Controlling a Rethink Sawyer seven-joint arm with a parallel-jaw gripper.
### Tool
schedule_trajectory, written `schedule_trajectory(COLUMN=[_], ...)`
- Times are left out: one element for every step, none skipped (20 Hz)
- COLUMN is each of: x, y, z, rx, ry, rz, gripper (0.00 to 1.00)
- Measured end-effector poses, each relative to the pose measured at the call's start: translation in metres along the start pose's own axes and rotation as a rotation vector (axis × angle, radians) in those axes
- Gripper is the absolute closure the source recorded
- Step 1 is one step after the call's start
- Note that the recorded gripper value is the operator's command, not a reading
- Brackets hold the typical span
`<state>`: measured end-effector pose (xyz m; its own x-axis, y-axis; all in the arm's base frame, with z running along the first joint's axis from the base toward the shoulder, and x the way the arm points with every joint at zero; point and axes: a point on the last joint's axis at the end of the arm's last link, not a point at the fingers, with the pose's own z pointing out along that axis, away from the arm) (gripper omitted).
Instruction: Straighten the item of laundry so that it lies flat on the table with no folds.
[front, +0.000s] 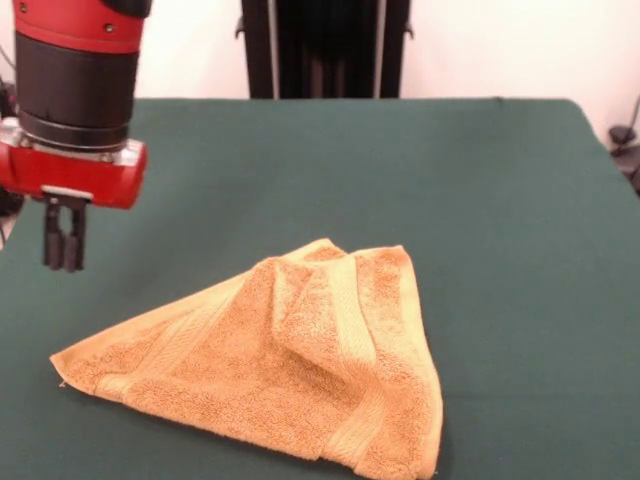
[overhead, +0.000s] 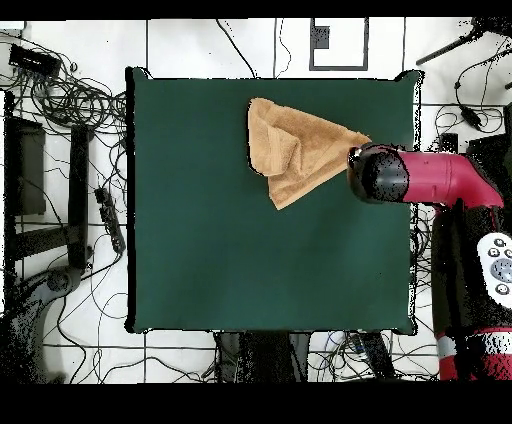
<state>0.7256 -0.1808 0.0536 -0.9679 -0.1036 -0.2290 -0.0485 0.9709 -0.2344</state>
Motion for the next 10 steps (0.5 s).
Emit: schedule_trajectory(x=[0.000,0.001,0.002,0.002,0.003,0.004,0.004,0.006,0.008,0.009], y=[0.003,0.010,0.016,0.020,0.026,0.029,0.033,0.036,0.042,0.044], z=[0.000,0.000,0.001,0.000,0.000,0.000,-0.001,-0.001,-0.002,-0.002], rx=[-0.009,-0.031,-0.052,-0.068,-0.093,-0.105,-0.121,-0.137,-0.167,-0.180], ry=[0.000,0.001,0.002,0.002,0.003,0.004,0.005,0.006,0.007,0.009], rz=[0.001,0.004,0.010,0.014,0.022,0.027,0.032,0.037,0.046,0.050], gripper=[1.00,1.00,1.00,1.00,1.00,1.00,1.00,1.00,1.00,1.00])
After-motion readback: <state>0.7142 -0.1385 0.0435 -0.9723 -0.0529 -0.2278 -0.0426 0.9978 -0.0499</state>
